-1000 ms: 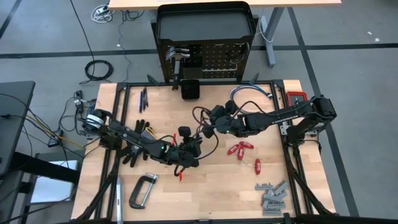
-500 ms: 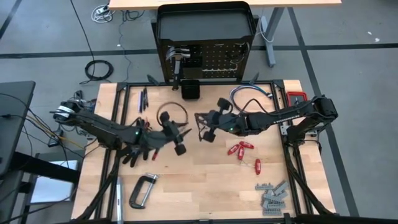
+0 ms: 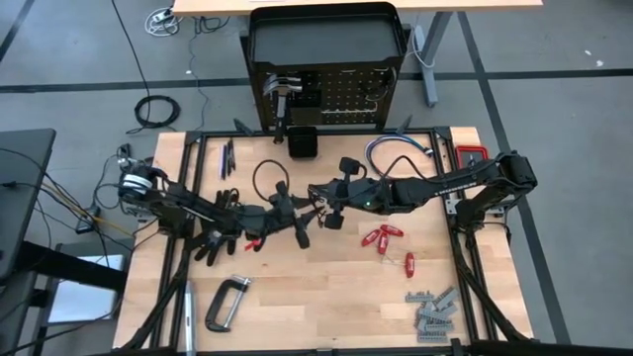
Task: Hang tools onto peg board
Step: Hang the safety goggles on the peg board
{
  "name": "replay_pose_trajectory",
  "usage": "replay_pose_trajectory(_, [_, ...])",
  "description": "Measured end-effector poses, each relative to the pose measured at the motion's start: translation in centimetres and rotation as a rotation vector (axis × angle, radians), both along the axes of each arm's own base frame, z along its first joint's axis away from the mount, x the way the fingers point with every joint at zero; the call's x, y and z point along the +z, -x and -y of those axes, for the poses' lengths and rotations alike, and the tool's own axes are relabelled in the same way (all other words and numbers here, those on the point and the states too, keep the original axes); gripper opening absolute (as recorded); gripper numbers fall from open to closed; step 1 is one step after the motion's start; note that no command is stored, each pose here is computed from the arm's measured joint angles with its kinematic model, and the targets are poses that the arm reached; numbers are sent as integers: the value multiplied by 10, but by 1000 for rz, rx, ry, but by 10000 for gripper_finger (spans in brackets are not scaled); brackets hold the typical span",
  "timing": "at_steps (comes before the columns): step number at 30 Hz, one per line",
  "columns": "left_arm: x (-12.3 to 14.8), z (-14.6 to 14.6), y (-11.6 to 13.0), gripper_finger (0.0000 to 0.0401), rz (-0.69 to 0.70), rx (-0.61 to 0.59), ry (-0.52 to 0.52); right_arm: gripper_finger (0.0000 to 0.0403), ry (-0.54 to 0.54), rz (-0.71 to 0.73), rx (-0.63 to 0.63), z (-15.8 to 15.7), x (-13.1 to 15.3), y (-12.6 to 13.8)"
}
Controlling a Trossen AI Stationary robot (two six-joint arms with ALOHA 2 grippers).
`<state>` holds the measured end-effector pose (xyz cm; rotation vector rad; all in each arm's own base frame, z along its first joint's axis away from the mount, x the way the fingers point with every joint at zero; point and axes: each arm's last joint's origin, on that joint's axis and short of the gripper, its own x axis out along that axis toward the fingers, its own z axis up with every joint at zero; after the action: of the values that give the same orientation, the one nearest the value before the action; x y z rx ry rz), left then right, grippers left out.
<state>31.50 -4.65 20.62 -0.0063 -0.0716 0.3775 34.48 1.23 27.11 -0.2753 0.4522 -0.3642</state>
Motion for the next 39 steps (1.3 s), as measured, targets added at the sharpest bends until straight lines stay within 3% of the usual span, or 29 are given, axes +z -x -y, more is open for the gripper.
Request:
replay_pose_trajectory(12, [30, 27, 22, 95, 33, -86, -125, 13, -20, -64, -9, 10, -5, 2])
replay_pose_trajectory(19, [38, 42, 34, 95, -23, -105, -125, 13, -49, -63, -89, 21, -8, 3])
replay_pose_trajectory(24, [22, 51, 32, 95, -77, -99, -57, 13, -81, -29, -125, 28, -7, 3])
replay_pose_trajectory(34, [17, 36, 23, 95, -7, 30, 38, 13, -97, -11, -217, 31, -8, 5])
replay_pose_trajectory(39, [9, 14, 16, 95, -61, 61, 42, 13, -100, -6, -235, 34, -8, 5])
